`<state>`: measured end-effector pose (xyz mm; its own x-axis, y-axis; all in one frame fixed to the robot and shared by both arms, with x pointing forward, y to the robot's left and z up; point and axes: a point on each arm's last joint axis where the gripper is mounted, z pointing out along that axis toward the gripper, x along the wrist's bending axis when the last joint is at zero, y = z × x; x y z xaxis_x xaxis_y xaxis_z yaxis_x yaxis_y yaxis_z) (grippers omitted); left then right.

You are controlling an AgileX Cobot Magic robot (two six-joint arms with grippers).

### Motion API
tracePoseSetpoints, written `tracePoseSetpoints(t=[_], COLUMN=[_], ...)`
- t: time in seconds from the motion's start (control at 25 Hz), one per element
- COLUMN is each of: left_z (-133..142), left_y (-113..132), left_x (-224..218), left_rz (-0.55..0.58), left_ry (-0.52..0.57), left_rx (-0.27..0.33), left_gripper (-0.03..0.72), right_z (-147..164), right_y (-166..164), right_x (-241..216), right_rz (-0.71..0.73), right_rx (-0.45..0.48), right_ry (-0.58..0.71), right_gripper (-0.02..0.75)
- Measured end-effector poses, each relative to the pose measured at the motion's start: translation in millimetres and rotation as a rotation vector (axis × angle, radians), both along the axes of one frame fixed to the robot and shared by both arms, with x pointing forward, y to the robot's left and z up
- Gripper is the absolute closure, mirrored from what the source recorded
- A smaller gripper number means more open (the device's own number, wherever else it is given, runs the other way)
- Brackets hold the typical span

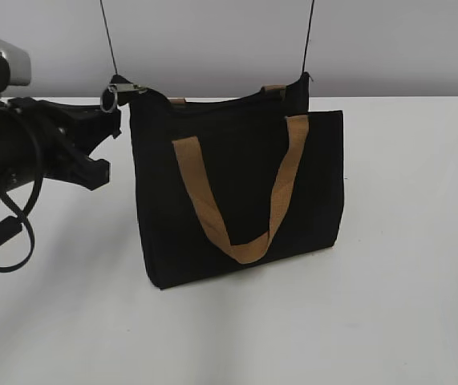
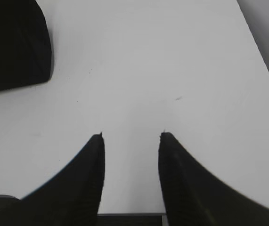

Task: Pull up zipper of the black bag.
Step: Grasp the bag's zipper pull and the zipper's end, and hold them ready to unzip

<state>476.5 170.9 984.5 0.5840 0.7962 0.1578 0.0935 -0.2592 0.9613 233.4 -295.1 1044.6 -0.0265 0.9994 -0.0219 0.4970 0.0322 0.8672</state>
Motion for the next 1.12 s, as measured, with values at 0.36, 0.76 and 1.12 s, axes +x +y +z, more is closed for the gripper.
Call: tracePoseSetpoints(t=[0.36,0.76,1.12], left_z=[17.7,27.8,27.9], left_y=[3.3,4.8,4.8], left_x=[-6.2,-10.1,-10.1], left_rz=[0.001,-0.003,-0.004], left_ry=[-0.054,-0.092,-0.094], left_rx=[-0.02,-0.035,-0.033], left_gripper=[0.693,0.693,0.693], right_z=[0.0,9.1,27.0], right_y=[0.4,27.4,50.4], right_x=[0.0,32.0,107.7], right_rz=[0.002,0.422,0.652], right_rx=[0.004,-0.046,0.045], right_ry=[0.0,0.117,-0.007], right_gripper=[0.432,0.432,0.432])
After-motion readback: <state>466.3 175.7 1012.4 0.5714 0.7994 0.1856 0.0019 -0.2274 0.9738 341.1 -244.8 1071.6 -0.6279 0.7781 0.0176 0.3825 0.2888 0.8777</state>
